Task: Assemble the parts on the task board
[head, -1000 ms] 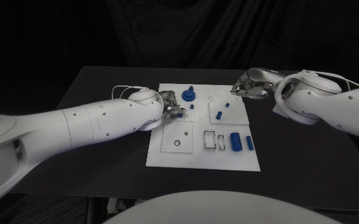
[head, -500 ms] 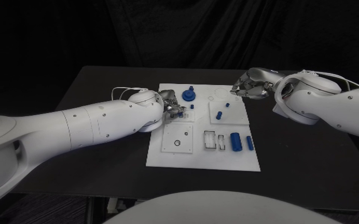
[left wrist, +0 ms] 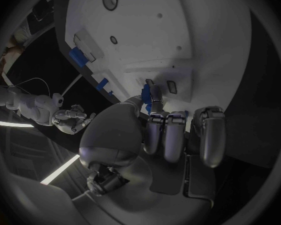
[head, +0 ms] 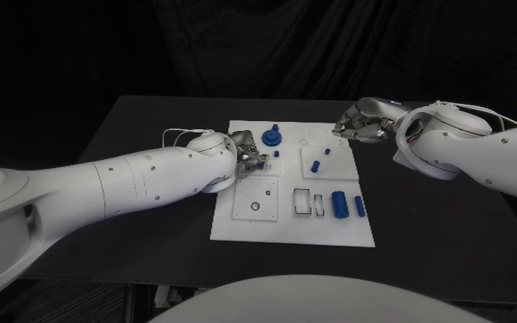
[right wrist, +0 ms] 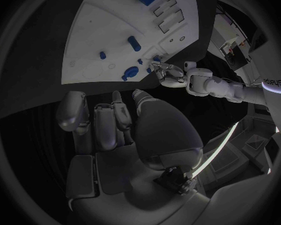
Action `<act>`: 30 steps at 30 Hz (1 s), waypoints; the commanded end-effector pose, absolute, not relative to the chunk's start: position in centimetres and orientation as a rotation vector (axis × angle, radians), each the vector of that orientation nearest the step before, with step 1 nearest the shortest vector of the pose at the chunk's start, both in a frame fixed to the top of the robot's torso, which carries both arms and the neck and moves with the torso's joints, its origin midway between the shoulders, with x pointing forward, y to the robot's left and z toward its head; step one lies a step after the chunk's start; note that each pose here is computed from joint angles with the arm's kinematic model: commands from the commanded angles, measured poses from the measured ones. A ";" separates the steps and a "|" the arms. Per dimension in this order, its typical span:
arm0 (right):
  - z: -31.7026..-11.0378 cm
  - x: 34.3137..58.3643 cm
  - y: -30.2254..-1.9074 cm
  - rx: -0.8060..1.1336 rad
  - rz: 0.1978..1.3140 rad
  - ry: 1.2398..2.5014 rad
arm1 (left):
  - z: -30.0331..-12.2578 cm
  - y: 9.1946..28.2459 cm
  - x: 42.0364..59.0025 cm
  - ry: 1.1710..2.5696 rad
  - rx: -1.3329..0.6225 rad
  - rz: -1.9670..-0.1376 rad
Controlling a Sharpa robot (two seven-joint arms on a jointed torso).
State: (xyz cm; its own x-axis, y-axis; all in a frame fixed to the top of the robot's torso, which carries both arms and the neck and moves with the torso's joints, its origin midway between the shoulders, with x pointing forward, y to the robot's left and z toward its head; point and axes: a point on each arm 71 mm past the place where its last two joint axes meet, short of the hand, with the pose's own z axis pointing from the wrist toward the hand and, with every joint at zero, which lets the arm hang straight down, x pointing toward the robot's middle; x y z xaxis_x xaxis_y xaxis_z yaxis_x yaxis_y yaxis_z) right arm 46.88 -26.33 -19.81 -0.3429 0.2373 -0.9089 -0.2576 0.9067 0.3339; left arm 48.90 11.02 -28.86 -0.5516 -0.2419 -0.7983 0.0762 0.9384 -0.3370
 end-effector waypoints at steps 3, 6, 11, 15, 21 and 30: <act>-19.8 46.9 -26.4 -0.007 0.493 1.843 | -28.9 10.9 48.8 2.107 -0.126 -0.430; -19.9 46.9 -26.4 -0.007 0.492 1.845 | -28.9 11.0 48.8 2.108 -0.126 -0.429; -19.9 46.9 -26.5 -0.008 0.491 1.850 | -29.0 11.1 48.9 2.111 -0.125 -0.427; -20.0 46.8 -26.4 -0.009 0.491 1.853 | -29.0 11.2 48.9 2.113 -0.124 -0.426; -20.0 46.8 -26.5 -0.008 0.490 1.854 | -29.0 11.4 48.8 2.115 -0.124 -0.426; -20.0 46.8 -26.6 -0.006 0.489 1.852 | -29.1 11.4 48.6 2.115 -0.121 -0.437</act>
State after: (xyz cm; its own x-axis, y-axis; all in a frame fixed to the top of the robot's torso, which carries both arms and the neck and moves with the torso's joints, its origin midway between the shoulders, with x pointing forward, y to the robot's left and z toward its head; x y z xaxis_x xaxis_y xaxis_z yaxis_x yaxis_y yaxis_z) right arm 46.83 -26.46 -19.91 -0.3443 0.2375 -0.9083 -0.2544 0.9077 0.3338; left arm 48.79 11.73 -29.06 -0.5512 -0.2472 -0.7969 0.0673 0.9388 -0.3377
